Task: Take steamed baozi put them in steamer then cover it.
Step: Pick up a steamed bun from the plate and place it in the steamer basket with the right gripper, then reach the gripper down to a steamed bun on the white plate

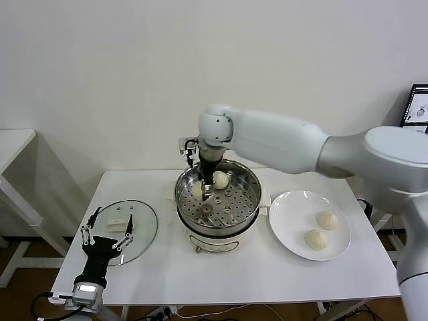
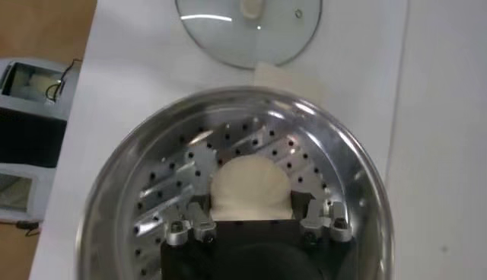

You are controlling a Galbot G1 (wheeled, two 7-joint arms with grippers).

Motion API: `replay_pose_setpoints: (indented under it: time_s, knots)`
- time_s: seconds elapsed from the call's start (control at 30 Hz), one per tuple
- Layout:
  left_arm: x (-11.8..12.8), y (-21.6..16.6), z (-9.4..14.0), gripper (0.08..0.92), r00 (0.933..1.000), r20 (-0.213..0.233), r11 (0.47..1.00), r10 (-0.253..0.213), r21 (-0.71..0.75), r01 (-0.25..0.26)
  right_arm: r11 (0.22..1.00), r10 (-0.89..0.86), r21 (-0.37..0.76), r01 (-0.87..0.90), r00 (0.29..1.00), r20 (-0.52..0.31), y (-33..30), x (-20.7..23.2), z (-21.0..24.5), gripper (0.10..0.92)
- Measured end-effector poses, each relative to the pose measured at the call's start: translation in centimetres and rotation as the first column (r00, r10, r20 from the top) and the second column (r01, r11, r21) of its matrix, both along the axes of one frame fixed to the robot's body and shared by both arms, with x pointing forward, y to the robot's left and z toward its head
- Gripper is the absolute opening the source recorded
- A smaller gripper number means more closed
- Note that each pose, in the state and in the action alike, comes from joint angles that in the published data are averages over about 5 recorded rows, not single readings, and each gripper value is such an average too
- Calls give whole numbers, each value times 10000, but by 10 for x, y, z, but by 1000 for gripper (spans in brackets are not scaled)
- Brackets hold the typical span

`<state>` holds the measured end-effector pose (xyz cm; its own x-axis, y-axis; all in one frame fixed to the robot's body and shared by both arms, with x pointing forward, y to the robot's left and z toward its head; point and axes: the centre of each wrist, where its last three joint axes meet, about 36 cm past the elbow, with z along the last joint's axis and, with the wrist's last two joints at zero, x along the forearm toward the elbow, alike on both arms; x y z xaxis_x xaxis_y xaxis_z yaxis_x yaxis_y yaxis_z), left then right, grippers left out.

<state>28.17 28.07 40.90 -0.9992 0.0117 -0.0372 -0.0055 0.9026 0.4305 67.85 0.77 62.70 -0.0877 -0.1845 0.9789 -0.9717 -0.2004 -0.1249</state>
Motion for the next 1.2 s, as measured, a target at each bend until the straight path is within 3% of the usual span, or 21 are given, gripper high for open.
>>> replay_pose_setpoints:
  time_s: [0.3, 0.5, 0.7, 1.0, 1.2]
  knots:
    - [1, 0, -3, 823, 10000, -56, 10000, -6, -16, 6, 9998, -204, -12, 204, 9998, -47, 7, 10, -20, 716]
    - [1, 0, -3, 823, 10000, -58, 10000, 2, -15, -2, 9994, -313, 116, 314, 9995, -81, 4, 13, -21, 814]
    - [1, -2, -3, 823, 10000, -59, 10000, -43, -37, 42, 9986, -354, 383, 359, 9993, -141, -14, 14, -4, 822]
    - [2, -10, -1, 823, 9999, -20, 9999, -134, -101, 134, 9984, -204, 538, 195, 9997, 164, -113, 11, 73, 823]
    - [0, -13, 0, 823, 9998, -29, 9998, -176, -99, 176, 9991, -41, 434, 38, 10000, 61, -204, -4, 89, 823]
